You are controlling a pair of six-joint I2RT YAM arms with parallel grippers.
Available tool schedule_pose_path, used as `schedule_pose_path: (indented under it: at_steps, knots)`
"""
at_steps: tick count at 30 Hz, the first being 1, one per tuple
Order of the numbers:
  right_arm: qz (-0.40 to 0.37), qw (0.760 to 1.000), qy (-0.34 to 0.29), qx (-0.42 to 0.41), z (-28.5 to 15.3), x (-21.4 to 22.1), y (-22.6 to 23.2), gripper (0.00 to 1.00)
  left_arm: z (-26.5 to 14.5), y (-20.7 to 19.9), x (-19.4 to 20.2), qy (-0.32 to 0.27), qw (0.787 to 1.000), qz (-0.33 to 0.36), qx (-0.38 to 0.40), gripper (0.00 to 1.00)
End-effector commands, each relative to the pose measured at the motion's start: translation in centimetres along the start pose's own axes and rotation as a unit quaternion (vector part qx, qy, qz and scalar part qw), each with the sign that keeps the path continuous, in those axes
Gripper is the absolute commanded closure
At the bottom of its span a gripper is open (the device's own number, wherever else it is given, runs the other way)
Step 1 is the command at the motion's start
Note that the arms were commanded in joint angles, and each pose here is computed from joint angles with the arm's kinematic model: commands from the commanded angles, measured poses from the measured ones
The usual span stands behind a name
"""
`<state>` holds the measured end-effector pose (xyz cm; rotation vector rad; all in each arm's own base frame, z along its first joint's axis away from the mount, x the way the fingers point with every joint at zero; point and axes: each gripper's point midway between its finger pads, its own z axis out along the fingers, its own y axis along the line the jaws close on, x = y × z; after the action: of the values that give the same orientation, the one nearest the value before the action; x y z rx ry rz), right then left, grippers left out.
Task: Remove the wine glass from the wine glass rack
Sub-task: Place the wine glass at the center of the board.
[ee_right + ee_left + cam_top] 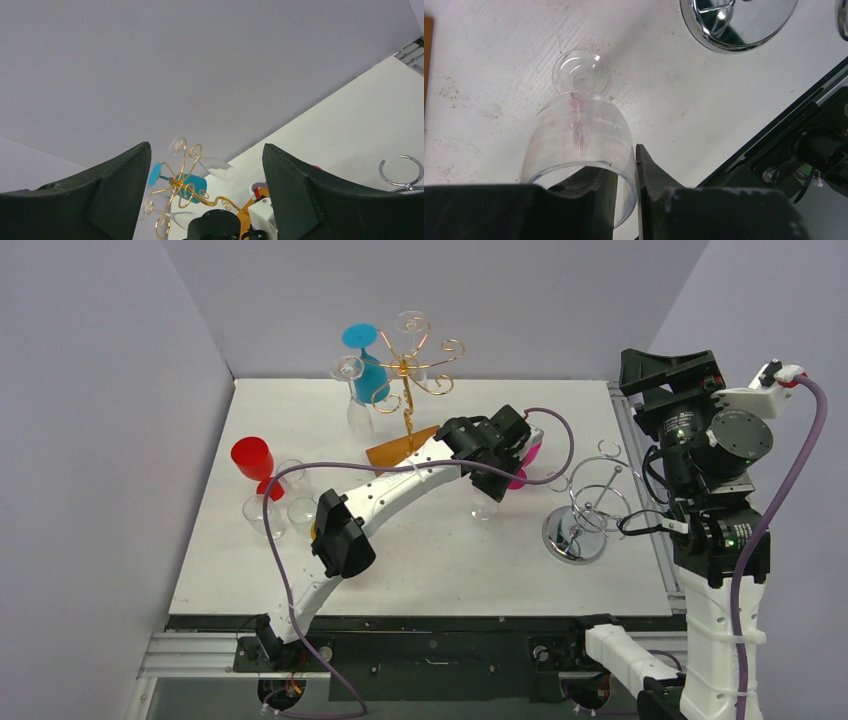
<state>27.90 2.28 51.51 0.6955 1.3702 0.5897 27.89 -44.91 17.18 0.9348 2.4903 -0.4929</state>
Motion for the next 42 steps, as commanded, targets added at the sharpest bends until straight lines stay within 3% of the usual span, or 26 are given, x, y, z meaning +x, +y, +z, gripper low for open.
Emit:
schedule_pose_path:
  at_steps: [1, 7, 9, 15, 19, 42]
  knots:
    - [-0.002, 1.000, -0.014, 0.005, 0.5, -0.2, -0.4, 0.23, -0.6, -0.2, -0.4, -0.001, 1.000, 0.013, 0.000, 1.00]
    - [0.000, 1.000, -0.007, 0.002, 0.7, 0.2, -0.4, 0.23, 0.2, 0.3, -0.2, 0.005, 1.000, 0.012, -0.010, 1.00]
    - [0.000, 1.000, -0.006, 0.003, 0.8, 0.3, -0.5, 0.23, 0.1, 0.3, -0.3, 0.003, 1.000, 0.011, -0.011, 0.95]
    - [0.002, 1.000, -0.003, 0.000, 0.9, 0.5, -0.5, 0.23, -0.8, 0.1, -1.4, -0.019, 1.000, 0.011, -0.008, 0.66]
    - [0.002, 1.000, -0.002, -0.001, 1.0, 0.5, -0.4, 0.23, -1.9, -0.3, -2.5, -0.039, 0.999, 0.011, -0.002, 0.56]
    - [0.010, 1.000, 0.000, -0.013, 0.6, 0.4, 0.2, 0.23, -10.6, -2.8, -6.0, -0.136, 0.989, 0.012, 0.056, 0.46]
